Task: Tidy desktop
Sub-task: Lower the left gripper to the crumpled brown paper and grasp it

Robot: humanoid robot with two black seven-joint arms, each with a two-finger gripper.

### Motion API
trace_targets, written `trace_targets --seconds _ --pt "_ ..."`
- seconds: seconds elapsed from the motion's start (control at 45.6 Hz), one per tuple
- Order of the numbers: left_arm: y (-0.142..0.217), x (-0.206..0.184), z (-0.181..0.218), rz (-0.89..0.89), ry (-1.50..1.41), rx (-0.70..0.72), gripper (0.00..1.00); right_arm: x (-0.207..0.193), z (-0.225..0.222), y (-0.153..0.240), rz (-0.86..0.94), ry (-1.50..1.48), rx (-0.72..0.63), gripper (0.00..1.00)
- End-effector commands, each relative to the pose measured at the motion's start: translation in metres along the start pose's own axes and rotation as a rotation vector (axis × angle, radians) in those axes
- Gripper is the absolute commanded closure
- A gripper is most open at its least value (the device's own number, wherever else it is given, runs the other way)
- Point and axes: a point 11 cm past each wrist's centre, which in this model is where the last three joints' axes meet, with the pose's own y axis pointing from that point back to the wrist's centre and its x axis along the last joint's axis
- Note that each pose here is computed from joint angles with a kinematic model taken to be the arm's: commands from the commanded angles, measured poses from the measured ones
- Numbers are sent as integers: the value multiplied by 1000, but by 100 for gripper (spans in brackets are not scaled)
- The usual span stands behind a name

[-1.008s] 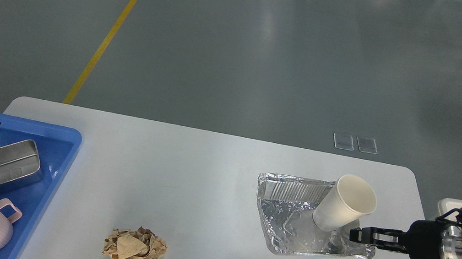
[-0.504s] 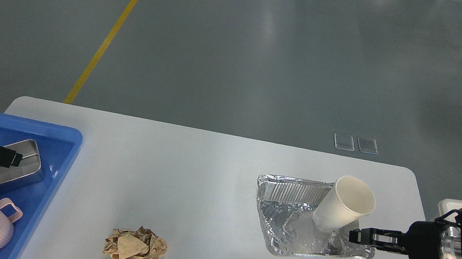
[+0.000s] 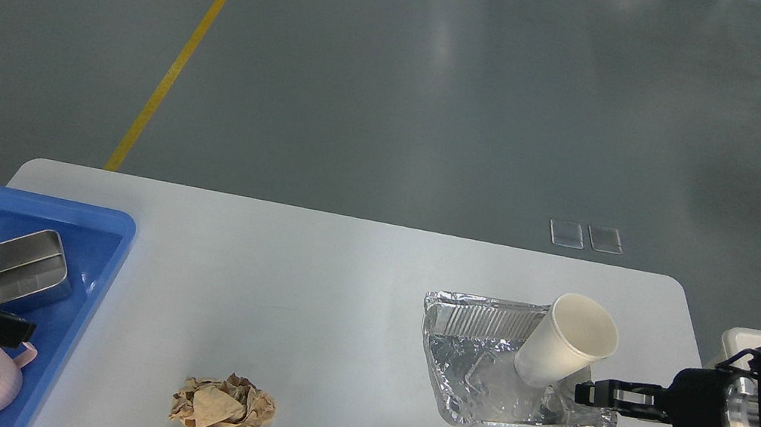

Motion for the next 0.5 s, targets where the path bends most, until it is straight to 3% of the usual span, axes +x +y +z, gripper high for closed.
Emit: trace_targets --seconds 0.0,0.482 --pt "-14 -10 6 6 -12 -13 17 -2 2 -1 -5 -5 -3 100" --pt "-47 0 60 77 -15 -166 13 -3 2 -2 -9 -7 -3 100"
